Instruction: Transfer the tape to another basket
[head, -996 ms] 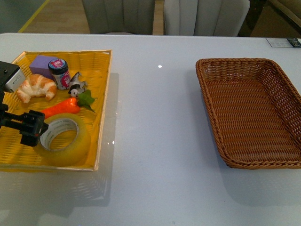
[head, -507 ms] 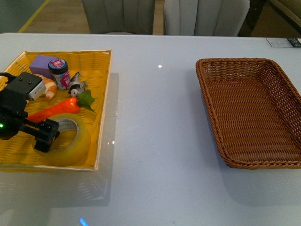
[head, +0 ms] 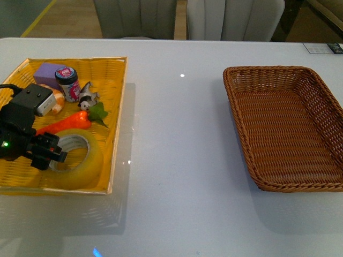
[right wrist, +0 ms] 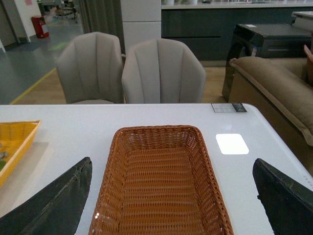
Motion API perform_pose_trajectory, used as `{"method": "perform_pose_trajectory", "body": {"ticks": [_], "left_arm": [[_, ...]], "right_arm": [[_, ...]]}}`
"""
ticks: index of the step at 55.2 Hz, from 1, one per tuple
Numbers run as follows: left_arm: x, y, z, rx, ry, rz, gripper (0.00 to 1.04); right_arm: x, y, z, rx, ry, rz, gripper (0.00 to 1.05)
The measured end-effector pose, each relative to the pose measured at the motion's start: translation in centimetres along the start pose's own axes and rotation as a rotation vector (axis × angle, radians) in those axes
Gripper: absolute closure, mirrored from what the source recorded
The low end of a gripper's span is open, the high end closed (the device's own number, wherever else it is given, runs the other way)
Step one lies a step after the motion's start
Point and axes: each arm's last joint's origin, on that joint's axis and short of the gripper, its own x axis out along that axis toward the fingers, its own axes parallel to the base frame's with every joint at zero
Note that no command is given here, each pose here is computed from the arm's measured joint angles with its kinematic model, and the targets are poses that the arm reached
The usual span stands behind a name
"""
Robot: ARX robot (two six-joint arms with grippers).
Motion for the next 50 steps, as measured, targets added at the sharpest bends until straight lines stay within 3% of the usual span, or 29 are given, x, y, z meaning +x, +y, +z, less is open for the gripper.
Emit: {"method": "perform_pose_trajectory", "body": {"ticks": [11, 35, 50], "left_arm": [[-2.0, 0.3, 0.8, -0.065, -0.024, -0.021, 0.9], [-9.0, 1.2, 4.2, -0.149, -0.169, -0.026, 0.91], [-13.2, -1.4, 7.6, -0.168, -0.28, -0.071, 0.91]], "right_arm": [[0.0, 0.0, 0.0, 0.0, 0.0, 0.0, 0.09], [0.0, 0.0, 0.0, 0.0, 0.0, 0.0, 0.09], [0.0, 0.0, 0.0, 0.0, 0.0, 0.0, 0.09]]}}
